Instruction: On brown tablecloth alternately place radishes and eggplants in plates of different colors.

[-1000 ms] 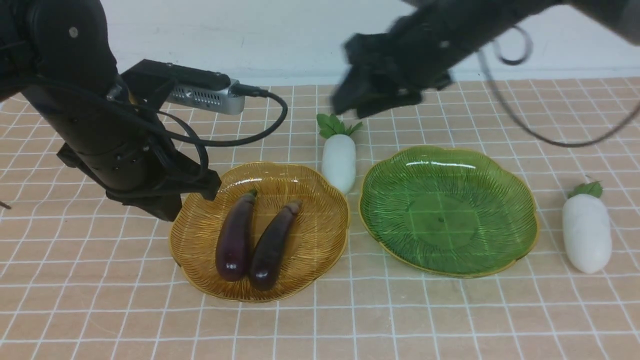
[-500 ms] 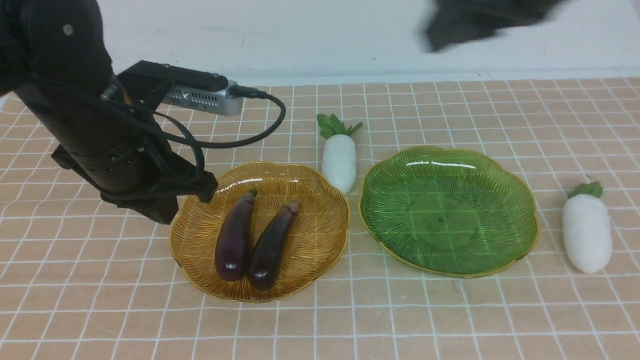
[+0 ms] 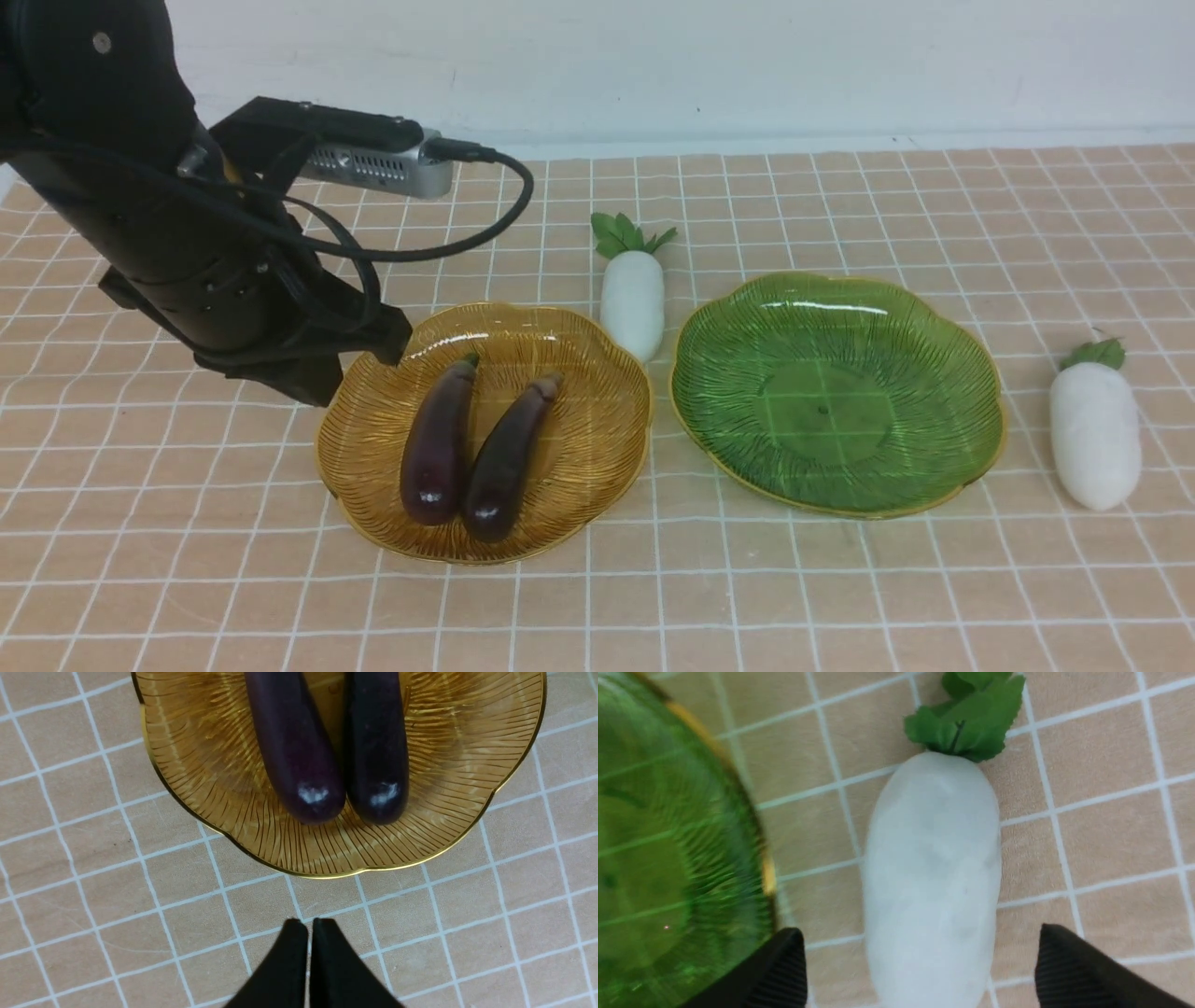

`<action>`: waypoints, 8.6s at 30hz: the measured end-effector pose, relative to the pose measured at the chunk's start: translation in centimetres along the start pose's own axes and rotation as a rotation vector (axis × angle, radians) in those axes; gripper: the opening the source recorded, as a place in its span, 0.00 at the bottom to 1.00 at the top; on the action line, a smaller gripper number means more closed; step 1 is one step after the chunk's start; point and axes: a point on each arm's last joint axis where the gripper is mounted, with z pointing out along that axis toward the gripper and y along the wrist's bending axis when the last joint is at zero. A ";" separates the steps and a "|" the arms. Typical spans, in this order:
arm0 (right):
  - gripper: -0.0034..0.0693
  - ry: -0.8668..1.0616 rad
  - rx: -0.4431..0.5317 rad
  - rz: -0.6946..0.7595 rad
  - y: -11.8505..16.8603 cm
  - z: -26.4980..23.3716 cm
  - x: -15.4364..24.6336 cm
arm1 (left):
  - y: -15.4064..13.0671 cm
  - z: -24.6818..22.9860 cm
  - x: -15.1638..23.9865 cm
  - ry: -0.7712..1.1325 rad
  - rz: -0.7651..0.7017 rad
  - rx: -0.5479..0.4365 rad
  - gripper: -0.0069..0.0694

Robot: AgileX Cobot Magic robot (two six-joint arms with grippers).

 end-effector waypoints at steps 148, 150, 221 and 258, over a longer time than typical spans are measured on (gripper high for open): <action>0.11 -1.177 -0.302 -0.538 2.2 -29.7 31.0 | -15.2 -7.3 -12.5 -0.469 0.208 0.293 0.09; 0.06 -1.272 -0.320 -0.514 1.1 -28.2 32.5 | -14.6 -9.0 -11.7 -0.493 0.215 0.268 0.09; 0.03 -1.796 -0.468 -0.363 -3.4 -20.1 37.4 | 2.7 -1.6 26.9 -1.134 0.131 -0.042 0.09; 0.03 -1.796 -0.468 -0.363 -3.4 -20.1 37.5 | 4.2 7.3 28.2 -0.940 0.015 -0.208 0.09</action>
